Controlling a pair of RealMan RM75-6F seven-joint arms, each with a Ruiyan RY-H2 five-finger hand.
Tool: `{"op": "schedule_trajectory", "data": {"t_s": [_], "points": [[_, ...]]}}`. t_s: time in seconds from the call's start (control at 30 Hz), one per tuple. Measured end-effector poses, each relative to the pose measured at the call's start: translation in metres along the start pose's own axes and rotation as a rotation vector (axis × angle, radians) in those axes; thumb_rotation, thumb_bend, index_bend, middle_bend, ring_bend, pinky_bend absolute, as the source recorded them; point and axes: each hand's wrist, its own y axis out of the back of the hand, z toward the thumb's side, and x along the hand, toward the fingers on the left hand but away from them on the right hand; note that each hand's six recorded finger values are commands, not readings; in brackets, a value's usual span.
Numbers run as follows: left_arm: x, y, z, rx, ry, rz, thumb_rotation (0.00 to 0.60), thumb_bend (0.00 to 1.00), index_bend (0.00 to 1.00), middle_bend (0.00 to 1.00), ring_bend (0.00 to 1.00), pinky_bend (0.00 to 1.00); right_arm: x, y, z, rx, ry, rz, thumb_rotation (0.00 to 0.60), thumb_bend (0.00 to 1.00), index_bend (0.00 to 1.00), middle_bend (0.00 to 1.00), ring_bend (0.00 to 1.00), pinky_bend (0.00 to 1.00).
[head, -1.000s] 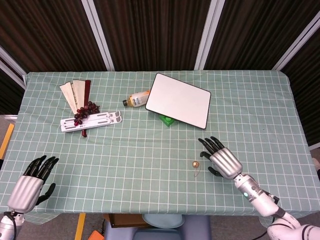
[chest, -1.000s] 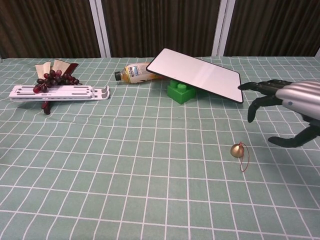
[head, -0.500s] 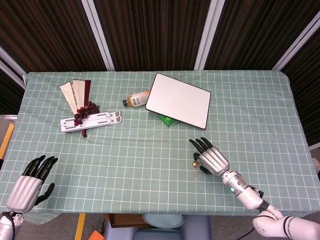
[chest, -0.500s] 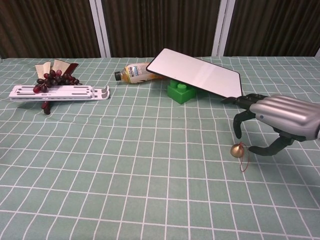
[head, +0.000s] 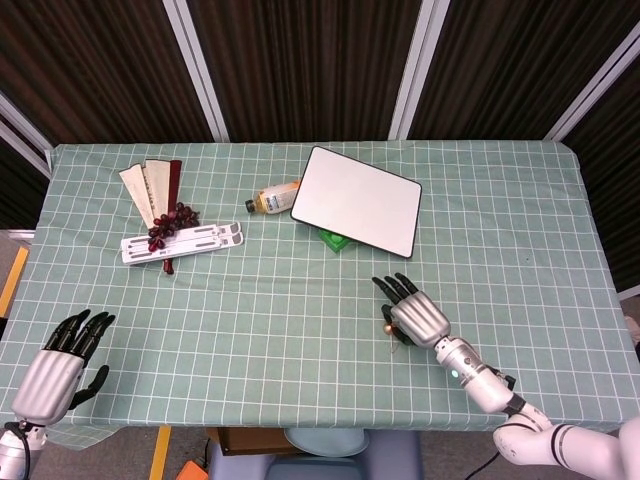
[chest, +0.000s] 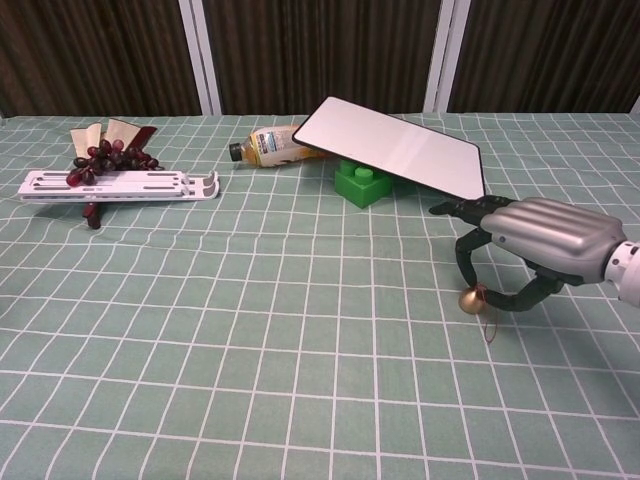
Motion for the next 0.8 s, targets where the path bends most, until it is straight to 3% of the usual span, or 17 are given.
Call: {"op": "schedule_trajectory", "data": {"t_s": [0.37,0.8], "points": [[0.0001,0.0002,-0.0004,0.000,-0.001,0.000,0.600,0.43,0.04,0.08,0.04,0.13,-0.0017,-0.0012,0.0027,0.002,0.004,0.002,0.600,0.48,0.68,0.11,0.00,0.00],[0.0005,0.0001,-0.0011,-0.001,-0.001,0.000,0.600,0.43,0.04,0.08,0.04,0.13,-0.0031,-0.0003,0.0037,0.018,0.004,-0.006,0.600,0.56,0.76,0.16,0.00,0.00]]}}
